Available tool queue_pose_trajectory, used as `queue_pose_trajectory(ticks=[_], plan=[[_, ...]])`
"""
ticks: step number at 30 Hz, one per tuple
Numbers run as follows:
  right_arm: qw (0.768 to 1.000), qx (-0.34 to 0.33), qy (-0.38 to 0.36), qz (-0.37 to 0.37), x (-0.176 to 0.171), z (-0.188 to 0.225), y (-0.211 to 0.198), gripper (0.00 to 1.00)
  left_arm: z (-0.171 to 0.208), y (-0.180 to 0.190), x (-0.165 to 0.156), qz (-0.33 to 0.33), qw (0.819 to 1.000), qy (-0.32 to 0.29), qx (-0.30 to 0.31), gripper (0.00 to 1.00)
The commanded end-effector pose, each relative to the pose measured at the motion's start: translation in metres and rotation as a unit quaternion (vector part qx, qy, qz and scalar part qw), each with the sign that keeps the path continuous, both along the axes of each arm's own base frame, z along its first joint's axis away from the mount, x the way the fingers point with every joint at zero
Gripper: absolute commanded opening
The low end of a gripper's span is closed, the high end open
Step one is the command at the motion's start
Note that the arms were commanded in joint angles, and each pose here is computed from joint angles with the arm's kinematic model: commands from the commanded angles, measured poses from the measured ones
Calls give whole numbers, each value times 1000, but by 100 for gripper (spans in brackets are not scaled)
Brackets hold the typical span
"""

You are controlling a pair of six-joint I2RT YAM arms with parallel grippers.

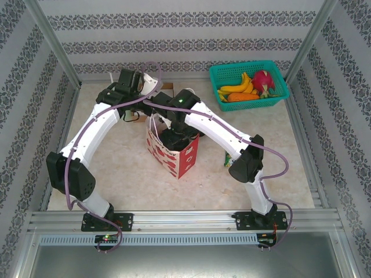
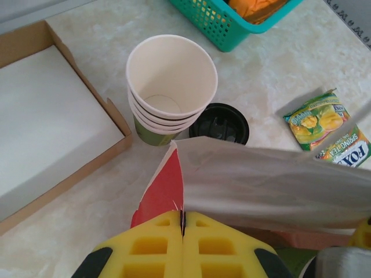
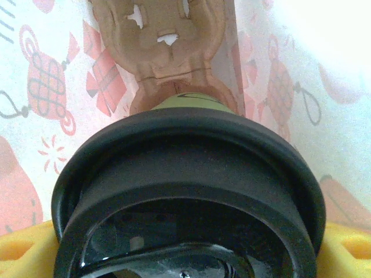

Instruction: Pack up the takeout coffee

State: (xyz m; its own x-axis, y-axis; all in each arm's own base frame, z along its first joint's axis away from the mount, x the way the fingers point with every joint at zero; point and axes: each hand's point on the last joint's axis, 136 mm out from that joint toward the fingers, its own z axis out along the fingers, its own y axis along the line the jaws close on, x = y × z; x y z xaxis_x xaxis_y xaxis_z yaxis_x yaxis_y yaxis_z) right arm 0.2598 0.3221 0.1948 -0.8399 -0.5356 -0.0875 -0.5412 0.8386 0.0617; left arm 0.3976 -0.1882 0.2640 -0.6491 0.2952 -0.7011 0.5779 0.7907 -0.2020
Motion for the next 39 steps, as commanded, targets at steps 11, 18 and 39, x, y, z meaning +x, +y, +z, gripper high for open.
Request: queue_pose_trajectory(ticks=[11, 18, 39], plan=[[1000, -4, 9, -9, 3, -11, 0, 50, 1, 18, -16, -15, 998, -13, 52, 27], [1000, -4, 8, -12, 4, -12, 0, 50, 4, 31, -29, -4, 997, -23, 75, 35], [1000, -7, 16, 20, 4, -22, 2, 50, -3, 43, -33, 8, 994, -36, 101, 0]])
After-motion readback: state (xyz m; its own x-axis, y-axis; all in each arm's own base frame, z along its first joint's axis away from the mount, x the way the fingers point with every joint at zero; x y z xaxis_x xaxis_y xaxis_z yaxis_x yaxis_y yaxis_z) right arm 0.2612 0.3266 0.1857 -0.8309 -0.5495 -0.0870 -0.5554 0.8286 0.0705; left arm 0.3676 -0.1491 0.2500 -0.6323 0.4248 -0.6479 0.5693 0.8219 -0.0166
